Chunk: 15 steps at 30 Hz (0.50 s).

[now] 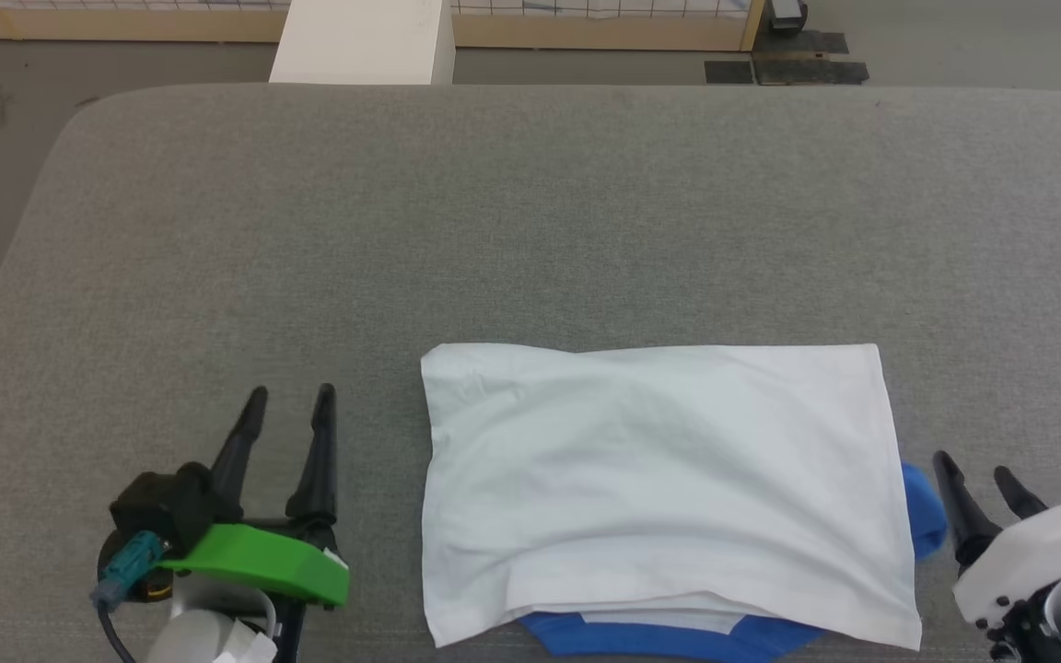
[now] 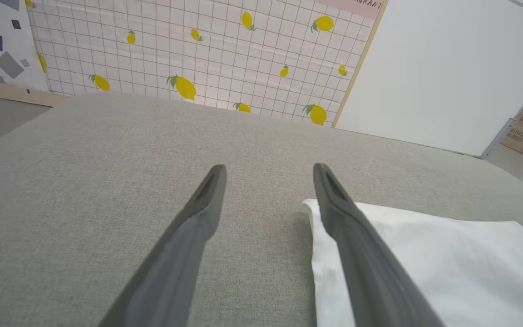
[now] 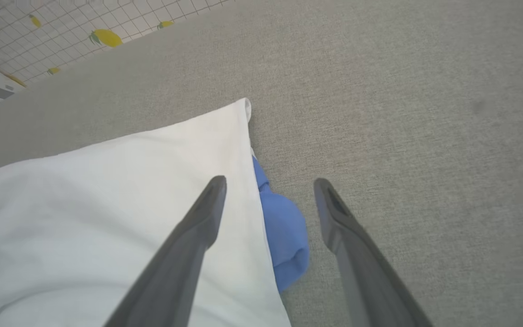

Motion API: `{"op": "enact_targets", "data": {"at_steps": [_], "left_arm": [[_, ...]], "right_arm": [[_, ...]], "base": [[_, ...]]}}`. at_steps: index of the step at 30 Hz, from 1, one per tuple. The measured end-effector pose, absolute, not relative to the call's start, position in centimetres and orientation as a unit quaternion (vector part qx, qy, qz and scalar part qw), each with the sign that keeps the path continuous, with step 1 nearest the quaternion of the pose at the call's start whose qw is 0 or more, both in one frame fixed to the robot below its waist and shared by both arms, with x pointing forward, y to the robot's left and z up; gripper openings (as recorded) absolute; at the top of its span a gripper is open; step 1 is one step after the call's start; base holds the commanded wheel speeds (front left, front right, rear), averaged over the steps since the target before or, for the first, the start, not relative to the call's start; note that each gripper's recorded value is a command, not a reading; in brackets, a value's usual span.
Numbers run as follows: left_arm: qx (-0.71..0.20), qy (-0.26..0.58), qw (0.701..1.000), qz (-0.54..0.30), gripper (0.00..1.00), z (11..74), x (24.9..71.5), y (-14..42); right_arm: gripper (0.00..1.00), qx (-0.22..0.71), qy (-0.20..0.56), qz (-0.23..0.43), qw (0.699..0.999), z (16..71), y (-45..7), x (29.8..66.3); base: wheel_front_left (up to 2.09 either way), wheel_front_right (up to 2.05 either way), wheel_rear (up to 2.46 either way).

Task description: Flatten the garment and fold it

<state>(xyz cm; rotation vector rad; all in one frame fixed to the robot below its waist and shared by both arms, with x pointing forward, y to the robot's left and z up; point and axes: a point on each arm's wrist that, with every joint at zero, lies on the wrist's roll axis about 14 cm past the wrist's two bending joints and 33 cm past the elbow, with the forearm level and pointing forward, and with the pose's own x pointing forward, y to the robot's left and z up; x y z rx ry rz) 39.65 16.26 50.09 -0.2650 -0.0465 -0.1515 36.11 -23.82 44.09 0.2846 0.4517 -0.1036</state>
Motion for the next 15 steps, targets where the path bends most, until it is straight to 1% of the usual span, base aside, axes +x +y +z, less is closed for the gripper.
{"op": "enact_targets", "data": {"at_steps": [9, 13, 15], "left_arm": [[-0.107, -0.056, 0.992, -0.02, 1.0, 51.5, 40.5, 18.4], [-0.099, -0.061, 0.993, -0.009, 1.0, 51.6, 40.8, 19.0], [-0.098, -0.059, 0.993, -0.007, 1.0, 51.4, 40.8, 19.3]], "right_arm": [[1.0, 0.204, 0.33, -0.054, 0.92, 38.8, -22.9, 36.7], [1.0, 0.193, 0.387, -0.044, 0.901, 36.9, -22.0, 36.3], [1.0, 0.195, 0.401, -0.041, 0.894, 36.5, -21.8, 36.4]], "base": [[0.0, 0.0, 0.0], [0.0, 0.0, 0.0], [0.0, 0.0, 0.0]]}}
